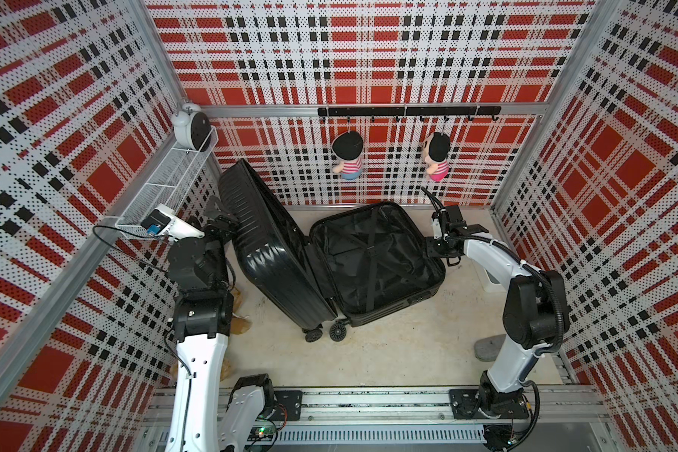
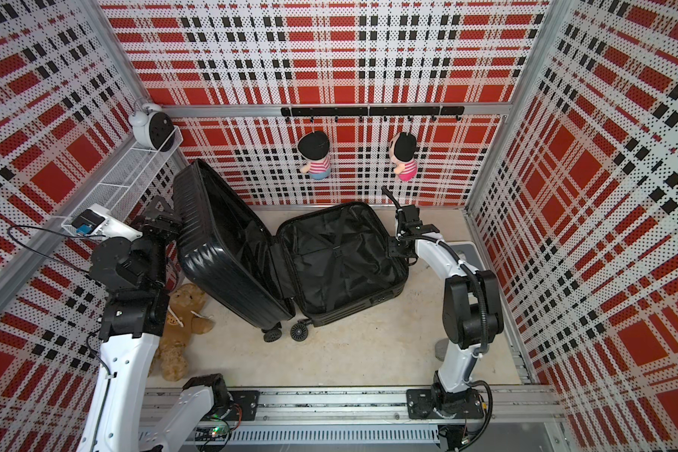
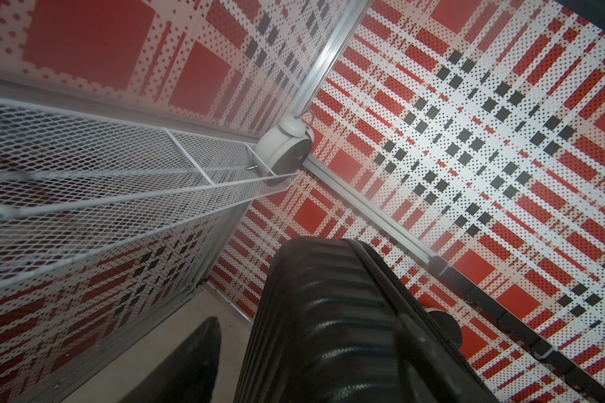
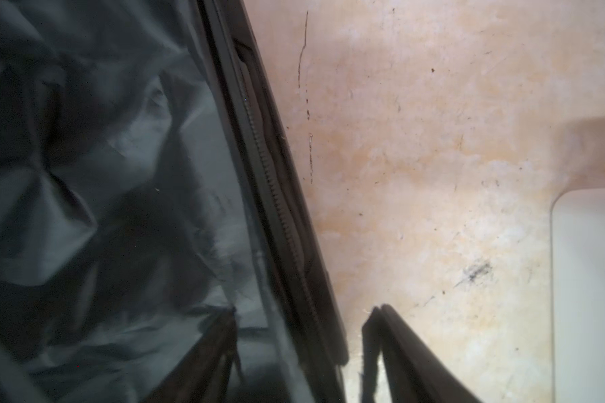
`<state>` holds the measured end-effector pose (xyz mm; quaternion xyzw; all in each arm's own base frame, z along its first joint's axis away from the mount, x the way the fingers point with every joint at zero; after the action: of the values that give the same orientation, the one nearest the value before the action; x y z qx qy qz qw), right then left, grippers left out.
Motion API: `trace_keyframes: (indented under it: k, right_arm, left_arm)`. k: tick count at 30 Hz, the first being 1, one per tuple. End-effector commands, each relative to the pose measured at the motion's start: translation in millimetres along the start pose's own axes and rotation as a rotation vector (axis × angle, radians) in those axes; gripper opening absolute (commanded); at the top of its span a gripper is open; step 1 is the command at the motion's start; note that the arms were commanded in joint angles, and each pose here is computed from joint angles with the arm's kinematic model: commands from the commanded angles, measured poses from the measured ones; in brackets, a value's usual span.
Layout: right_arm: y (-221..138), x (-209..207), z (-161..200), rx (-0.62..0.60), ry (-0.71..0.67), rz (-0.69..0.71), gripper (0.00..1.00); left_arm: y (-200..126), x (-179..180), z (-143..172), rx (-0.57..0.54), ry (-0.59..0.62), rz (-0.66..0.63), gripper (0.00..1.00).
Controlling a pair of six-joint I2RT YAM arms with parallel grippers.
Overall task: Open the suitcase zippers
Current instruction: Adjust the suitcase at the center of the board.
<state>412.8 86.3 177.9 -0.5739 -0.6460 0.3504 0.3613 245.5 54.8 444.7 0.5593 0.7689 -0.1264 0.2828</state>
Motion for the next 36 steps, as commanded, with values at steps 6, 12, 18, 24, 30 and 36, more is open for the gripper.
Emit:
trace_keyframes:
  k: [6,12,18,24,30,36]
  right_arm:
    - [19.4,-15.0,37.8,0.081,0.031,0.078,0.11]
    - [1.2,-46.1,62.6,0.043,0.141,0.098,0.0]
    - [-19.6,-85.1,84.5,-0.002,0.265,0.127,0.0]
    - [-33.7,-109.5,90.0,-0.031,0.342,0.149,0.0]
    - [-41.2,-125.0,88.3,-0.048,0.376,0.167,0.0]
    - [-72.8,-121.6,82.7,-0.102,0.371,0.166,0.4]
  left_arm:
    - [7.5,14.1,34.6,0.159,0.079,-0.039,0.79]
    - [12.4,11.7,41.8,0.194,0.073,-0.008,0.79]
    - [18.5,-1.2,60.5,0.25,0.056,0.048,0.79]
    - [24.3,-18.6,83.7,0.299,0.07,0.075,0.79]
    - [27.3,-26.4,107.5,0.347,0.096,0.077,0.78]
    - [30.9,-29.1,117.4,0.375,0.108,0.083,0.78]
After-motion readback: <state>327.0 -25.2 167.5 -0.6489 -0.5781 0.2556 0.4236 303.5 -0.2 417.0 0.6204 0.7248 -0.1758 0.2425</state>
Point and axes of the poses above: each gripper's point midway between its finger pads, its own y axis out along the fingers, its own x axis along the line the jaws close on, z = x × y, the point moved 7 cm from there along -y, back along the fingers, and after that the axes turned 1 degree about -y, right-handed, at the moved point
